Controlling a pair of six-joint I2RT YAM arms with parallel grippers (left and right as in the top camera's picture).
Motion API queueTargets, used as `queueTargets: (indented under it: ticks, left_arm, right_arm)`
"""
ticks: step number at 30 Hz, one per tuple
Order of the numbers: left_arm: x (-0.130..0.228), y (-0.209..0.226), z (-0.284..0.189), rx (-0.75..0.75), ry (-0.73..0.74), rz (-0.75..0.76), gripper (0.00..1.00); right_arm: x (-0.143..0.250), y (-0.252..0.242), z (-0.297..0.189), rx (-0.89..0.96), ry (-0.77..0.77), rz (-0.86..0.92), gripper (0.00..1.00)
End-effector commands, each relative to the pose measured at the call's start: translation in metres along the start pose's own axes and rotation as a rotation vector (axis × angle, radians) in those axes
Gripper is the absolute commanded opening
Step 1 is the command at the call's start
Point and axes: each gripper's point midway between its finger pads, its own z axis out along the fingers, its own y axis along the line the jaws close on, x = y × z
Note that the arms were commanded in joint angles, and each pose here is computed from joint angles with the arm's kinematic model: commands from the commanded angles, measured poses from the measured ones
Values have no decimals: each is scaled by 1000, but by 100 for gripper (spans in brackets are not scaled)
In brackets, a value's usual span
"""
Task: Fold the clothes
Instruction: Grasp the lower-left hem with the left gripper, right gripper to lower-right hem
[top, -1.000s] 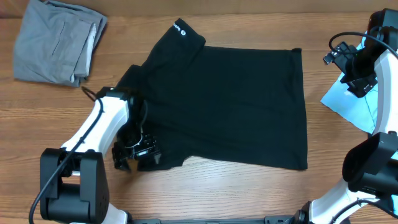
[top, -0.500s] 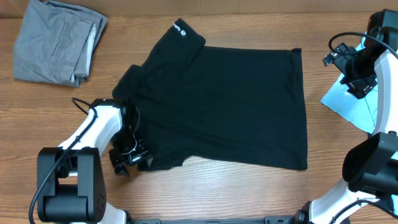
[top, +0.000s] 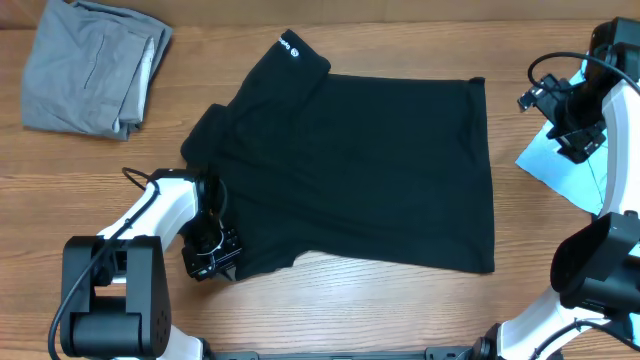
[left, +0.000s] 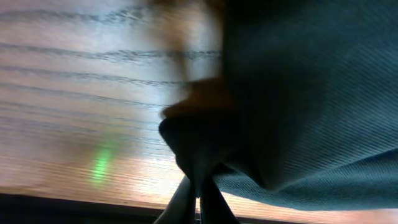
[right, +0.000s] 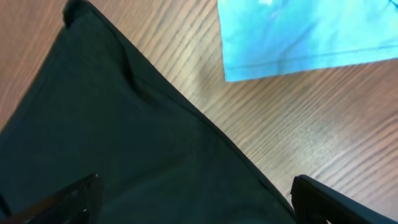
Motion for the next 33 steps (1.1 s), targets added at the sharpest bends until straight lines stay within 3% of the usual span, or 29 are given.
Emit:
queueTargets:
  ticks: [1,11,25,33]
  left_arm:
    - [3,-4,1,30,15,18,4]
    - [-11,-12,-19,42,-51,39,4]
    - [-14,-32,-114,139,-327,110,4]
    - [-26,-39,-123,168,-392,133,4]
  right_arm:
    - [1,0,-12,-5,-23,-9,100]
    - [16,-24,-10,114,28,-2,100]
    - [48,-66,18,289,139,105,100]
    - [95,-93,13,391,272,129,100]
